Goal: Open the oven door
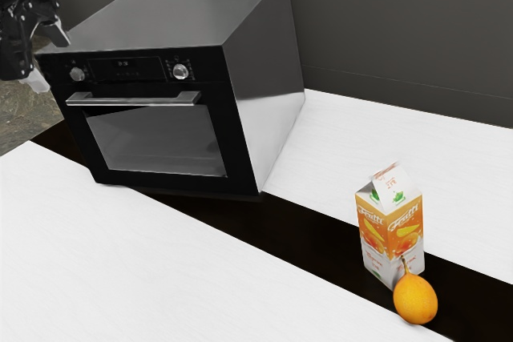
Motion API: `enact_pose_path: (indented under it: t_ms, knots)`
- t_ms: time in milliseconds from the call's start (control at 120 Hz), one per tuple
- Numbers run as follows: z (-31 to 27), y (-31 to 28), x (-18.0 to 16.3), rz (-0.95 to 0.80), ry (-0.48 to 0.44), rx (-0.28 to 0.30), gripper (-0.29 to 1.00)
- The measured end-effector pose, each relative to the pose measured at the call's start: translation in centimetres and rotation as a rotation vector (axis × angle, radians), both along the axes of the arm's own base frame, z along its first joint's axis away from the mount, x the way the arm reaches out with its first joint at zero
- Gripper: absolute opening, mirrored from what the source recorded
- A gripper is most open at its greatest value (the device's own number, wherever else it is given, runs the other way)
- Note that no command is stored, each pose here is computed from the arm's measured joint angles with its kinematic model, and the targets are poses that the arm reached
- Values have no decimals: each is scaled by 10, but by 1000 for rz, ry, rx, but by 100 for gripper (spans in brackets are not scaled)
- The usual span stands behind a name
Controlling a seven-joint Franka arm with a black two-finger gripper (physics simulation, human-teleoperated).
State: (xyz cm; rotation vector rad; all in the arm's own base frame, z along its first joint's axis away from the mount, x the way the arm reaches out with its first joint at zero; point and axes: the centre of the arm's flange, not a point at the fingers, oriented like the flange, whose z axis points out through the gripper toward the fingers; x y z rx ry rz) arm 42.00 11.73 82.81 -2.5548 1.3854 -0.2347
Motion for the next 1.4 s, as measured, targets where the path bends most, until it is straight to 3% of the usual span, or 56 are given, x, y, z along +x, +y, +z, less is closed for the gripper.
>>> enact_pose_path:
  t_ms: [75, 158, 325, 433, 758, 1000, 1142, 1400]
  knots:
    - [-48, 11, -11, -124, 51, 70, 70]
    - [-89, 49, -19, -215, 48, 106, 70]
    - [-107, 89, 10, -388, -19, 149, 70]
    - [-123, 94, 35, -491, -13, 194, 70]
    - [-139, 123, 41, -586, 1, 272, 70]
    - [-133, 137, 36, -554, 83, 380, 70]
    - [-133, 133, 41, -522, 93, 384, 70]
    - [-147, 110, 67, -553, 5, 287, 70]
